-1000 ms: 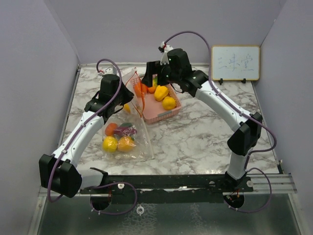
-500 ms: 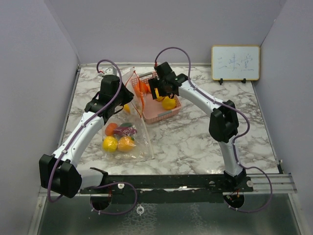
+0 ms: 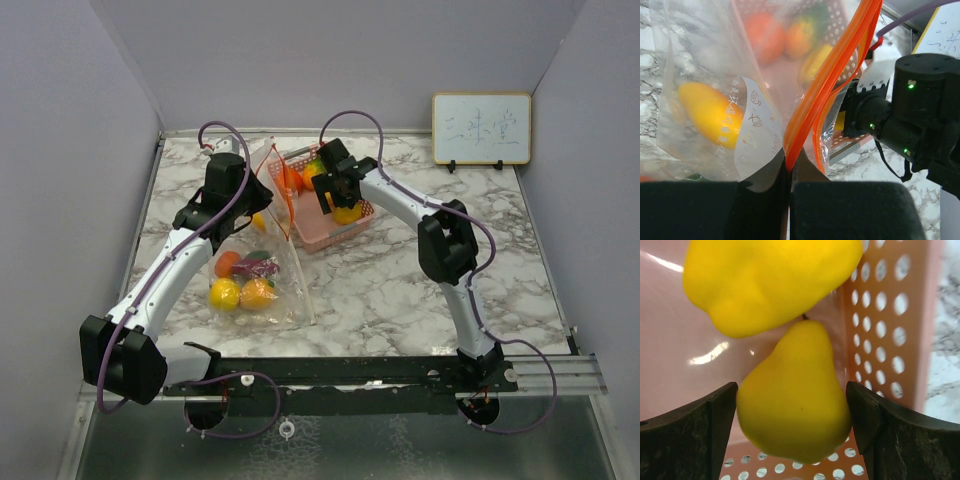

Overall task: Place the food in the zip-top bag and seal the zipper
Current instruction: Pick up the fake fruit from the bin.

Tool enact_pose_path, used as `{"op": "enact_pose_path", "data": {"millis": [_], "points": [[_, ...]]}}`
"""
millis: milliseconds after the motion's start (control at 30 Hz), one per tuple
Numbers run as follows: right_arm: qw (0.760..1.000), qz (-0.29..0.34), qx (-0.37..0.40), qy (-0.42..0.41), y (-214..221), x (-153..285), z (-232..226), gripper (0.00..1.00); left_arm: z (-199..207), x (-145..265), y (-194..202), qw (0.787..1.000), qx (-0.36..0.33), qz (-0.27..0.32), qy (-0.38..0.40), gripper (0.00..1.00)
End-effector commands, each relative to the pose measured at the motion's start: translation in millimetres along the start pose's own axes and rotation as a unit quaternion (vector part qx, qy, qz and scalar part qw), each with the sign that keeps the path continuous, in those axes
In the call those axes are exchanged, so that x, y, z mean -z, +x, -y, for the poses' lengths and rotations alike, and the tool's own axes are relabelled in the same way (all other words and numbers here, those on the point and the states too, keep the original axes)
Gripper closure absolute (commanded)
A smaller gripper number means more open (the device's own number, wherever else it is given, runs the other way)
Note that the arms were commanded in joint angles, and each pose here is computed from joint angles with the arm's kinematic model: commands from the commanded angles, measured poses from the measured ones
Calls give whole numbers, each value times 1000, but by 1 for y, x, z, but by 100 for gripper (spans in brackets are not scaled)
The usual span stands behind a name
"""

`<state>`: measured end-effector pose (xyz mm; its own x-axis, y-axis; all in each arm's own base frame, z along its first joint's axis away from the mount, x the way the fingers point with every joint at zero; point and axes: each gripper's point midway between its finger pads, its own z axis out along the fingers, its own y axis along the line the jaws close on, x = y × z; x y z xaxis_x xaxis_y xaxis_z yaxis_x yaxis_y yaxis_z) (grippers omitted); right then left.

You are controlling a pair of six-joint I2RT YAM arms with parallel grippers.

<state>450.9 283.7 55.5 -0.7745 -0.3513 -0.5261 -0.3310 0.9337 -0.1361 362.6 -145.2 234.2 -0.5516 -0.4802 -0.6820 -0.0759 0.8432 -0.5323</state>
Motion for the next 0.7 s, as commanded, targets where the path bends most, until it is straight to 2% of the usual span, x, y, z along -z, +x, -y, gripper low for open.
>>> {"op": "enact_pose_path", "data": {"millis": [0,33,167,233,367,500,600,667], "points": [[999,-50,1,-10,35,-6,-2,13,2,7,-15,1000,-5,26,3,100],[999,-50,2,-8,37,-6,-1,16,1,7,-15,1000,-4,25,1,100],[999,-38,4,7,31,1,6,42,1,6,-15,1000,-3,25,2,100],[1000,-22,1,10,20,10,9,50,1,5,-14,1000,-2,23,1,100],[999,29,-9,-20,-16,52,7,56,-1,4,-13,1000,0,23,0,100],[985,119,-8,-126,-61,120,-14,57,-2,3,-13,1000,1,22,-3,100],[952,197,2,-233,-94,179,-40,57,-4,2,-13,1000,2,22,-4,100],[914,238,12,-328,-108,220,-66,57,-4,1,-12,1000,1,19,-4,100]]}}
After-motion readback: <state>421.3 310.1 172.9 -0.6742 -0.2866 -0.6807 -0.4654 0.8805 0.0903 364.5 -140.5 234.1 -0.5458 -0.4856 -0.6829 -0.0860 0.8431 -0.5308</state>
